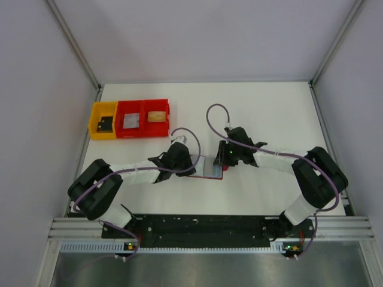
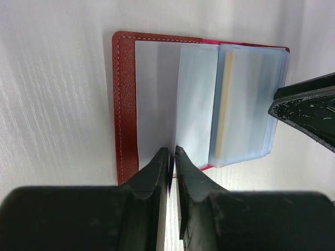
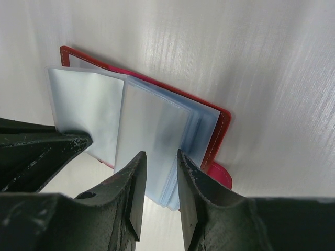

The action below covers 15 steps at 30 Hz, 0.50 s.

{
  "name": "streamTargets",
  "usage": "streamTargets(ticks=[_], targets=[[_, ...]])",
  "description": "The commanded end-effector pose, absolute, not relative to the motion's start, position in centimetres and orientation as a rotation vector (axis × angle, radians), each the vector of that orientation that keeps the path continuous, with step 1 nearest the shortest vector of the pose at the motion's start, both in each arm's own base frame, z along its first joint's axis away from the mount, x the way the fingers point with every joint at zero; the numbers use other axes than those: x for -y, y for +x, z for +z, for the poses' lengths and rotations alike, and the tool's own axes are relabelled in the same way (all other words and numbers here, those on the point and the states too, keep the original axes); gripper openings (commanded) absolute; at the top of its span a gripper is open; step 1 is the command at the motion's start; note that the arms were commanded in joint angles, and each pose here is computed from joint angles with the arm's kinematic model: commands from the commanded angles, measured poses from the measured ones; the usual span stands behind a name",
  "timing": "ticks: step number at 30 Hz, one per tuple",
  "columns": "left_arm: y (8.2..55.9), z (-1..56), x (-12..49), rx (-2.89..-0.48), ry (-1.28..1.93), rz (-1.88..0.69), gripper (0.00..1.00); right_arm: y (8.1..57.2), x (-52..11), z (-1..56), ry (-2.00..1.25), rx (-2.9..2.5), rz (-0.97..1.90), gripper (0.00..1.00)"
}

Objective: Take the credit cards out of the card holder
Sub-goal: Remove the credit card from the card holder.

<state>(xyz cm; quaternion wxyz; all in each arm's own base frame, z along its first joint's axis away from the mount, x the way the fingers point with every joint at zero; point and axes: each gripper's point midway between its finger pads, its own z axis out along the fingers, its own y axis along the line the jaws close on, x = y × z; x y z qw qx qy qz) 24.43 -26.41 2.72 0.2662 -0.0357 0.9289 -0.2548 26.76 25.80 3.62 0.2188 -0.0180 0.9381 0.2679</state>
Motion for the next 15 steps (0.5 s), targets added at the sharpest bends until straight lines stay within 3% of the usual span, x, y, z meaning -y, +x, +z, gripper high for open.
streamTargets(ticks=[1, 15], targets=[[24.6, 3.1, 26.8, -2.485, -0.103, -0.719, 0.15, 27.4, -25.1, 3.9, -0.018, -2.581, 0.689, 0.31], [24.6, 3.1, 26.9, -2.484, -0.105, -0.731, 0.15, 27.0, -26.7, 4.4, -0.039, -2.577, 0.806, 0.34]])
